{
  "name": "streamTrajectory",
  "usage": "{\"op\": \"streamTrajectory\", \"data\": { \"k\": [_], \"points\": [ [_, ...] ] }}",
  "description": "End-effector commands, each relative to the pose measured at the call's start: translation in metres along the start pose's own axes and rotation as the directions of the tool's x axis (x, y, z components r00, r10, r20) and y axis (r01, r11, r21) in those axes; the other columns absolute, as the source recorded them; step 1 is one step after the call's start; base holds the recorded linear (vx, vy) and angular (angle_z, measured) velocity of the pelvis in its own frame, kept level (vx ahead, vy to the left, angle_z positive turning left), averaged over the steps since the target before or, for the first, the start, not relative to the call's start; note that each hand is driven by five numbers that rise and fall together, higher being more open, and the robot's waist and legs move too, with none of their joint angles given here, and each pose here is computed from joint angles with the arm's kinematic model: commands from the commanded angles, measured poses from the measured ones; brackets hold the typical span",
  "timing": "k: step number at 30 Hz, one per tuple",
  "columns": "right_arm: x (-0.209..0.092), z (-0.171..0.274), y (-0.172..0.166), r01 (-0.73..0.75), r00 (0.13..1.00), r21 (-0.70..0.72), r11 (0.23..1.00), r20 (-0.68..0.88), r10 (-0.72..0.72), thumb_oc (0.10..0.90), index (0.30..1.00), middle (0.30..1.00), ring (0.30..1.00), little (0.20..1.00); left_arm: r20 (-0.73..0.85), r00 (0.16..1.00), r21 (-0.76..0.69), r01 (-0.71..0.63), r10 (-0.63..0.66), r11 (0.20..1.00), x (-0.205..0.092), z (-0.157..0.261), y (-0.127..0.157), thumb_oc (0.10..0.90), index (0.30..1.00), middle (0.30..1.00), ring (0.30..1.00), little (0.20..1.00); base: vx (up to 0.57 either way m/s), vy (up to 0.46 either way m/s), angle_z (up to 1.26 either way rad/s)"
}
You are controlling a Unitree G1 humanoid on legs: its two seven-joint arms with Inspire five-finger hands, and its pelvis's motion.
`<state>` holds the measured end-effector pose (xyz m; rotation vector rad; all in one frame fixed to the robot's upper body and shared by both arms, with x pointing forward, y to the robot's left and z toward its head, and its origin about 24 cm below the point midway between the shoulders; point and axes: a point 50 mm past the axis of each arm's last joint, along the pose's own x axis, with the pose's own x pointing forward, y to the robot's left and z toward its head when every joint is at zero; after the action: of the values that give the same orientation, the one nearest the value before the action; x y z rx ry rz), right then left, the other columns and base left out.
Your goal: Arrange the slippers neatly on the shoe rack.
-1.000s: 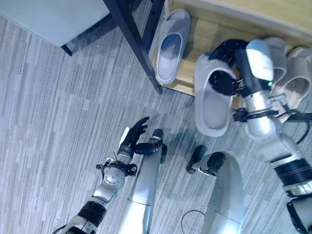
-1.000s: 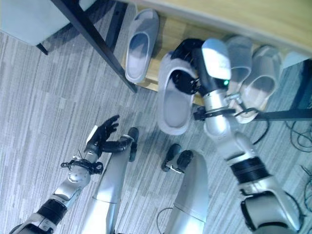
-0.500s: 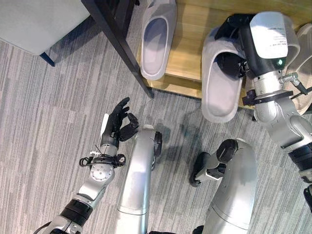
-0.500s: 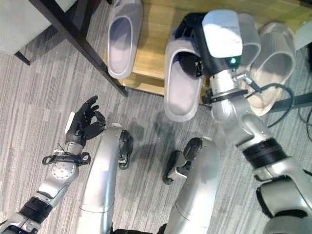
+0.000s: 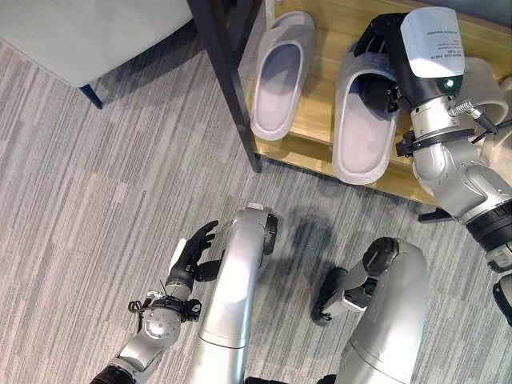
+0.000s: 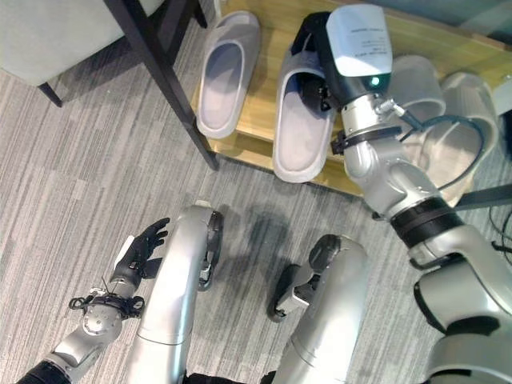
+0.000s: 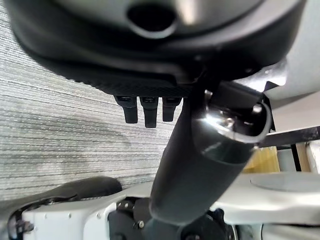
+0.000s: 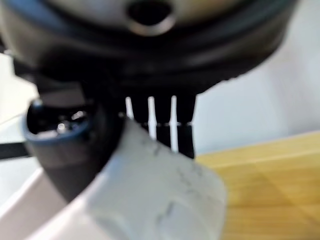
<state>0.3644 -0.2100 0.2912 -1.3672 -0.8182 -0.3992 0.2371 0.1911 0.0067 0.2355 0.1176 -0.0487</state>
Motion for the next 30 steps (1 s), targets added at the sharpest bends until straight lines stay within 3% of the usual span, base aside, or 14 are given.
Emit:
{"op": "streamTrajectory", "data": {
  "k": [1, 7, 8, 9, 11, 20, 30],
  "points": [
    [0.046, 0.018, -0.067, 0.311, 0.948, 0.021, 0.95, 0.066, -0.312, 0.4, 0.3, 0.3, 0.3, 0.3, 0.173, 0.982, -0.059, 0.092, -0.08, 0.994, -0.005, 0.031, -0.014, 0.8, 0.9, 0.9, 0.9, 0.9, 0.0, -0.033, 0.17],
    [0.048, 0.002, -0.067, 0.288, 0.958, -0.052, 0.956, 0.017, -0.288, 0.4, 0.3, 0.3, 0.3, 0.3, 0.191, 0.976, -0.063, 0.114, -0.101, 0.991, -0.008, 0.035, -0.014, 0.8, 0.9, 0.9, 0.9, 0.9, 0.0, -0.057, 0.18],
    [0.049, 0.002, -0.067, 0.288, 0.957, -0.053, 0.956, 0.018, -0.288, 0.472, 0.408, 0.408, 0.408, 0.408, 0.192, 0.976, -0.064, 0.115, -0.101, 0.991, -0.007, 0.035, -0.014, 0.8, 0.9, 0.9, 0.9, 0.9, -0.01, -0.037, 0.19],
    [0.049, -0.003, -0.067, 0.281, 0.96, -0.071, 0.957, -0.004, -0.282, 0.635, 0.653, 0.653, 0.653, 0.653, 0.197, 0.975, -0.053, 0.12, -0.108, 0.991, -0.008, 0.036, -0.013, 0.8, 0.9, 0.9, 0.9, 0.9, -0.01, -0.034, 0.11],
    [0.051, -0.009, -0.061, 0.26, 0.964, -0.093, 0.961, -0.038, -0.264, 0.8, 0.9, 0.9, 0.9, 0.9, 0.195, 0.973, -0.041, 0.134, -0.124, 0.99, -0.009, 0.036, -0.015, 0.8, 0.9, 0.9, 0.9, 0.9, -0.02, -0.013, 0.08],
    [0.062, -0.002, -0.058, 0.214, 0.976, -0.128, 0.968, -0.014, -0.217, 0.8, 0.9, 0.9, 0.9, 0.9, 0.187, 0.973, -0.038, 0.143, -0.133, 0.989, -0.008, 0.035, -0.016, 0.8, 0.9, 0.9, 0.9, 0.9, 0.0, 0.004, 0.04],
    [0.063, 0.022, -0.063, 0.23, 0.97, -0.04, 0.972, 0.085, -0.226, 0.8, 0.9, 0.9, 0.9, 0.9, 0.168, 0.98, -0.038, 0.11, -0.102, 0.993, -0.01, 0.031, -0.009, 0.8, 0.9, 0.9, 0.9, 0.9, 0.0, 0.0, -0.01]
  ]
}}
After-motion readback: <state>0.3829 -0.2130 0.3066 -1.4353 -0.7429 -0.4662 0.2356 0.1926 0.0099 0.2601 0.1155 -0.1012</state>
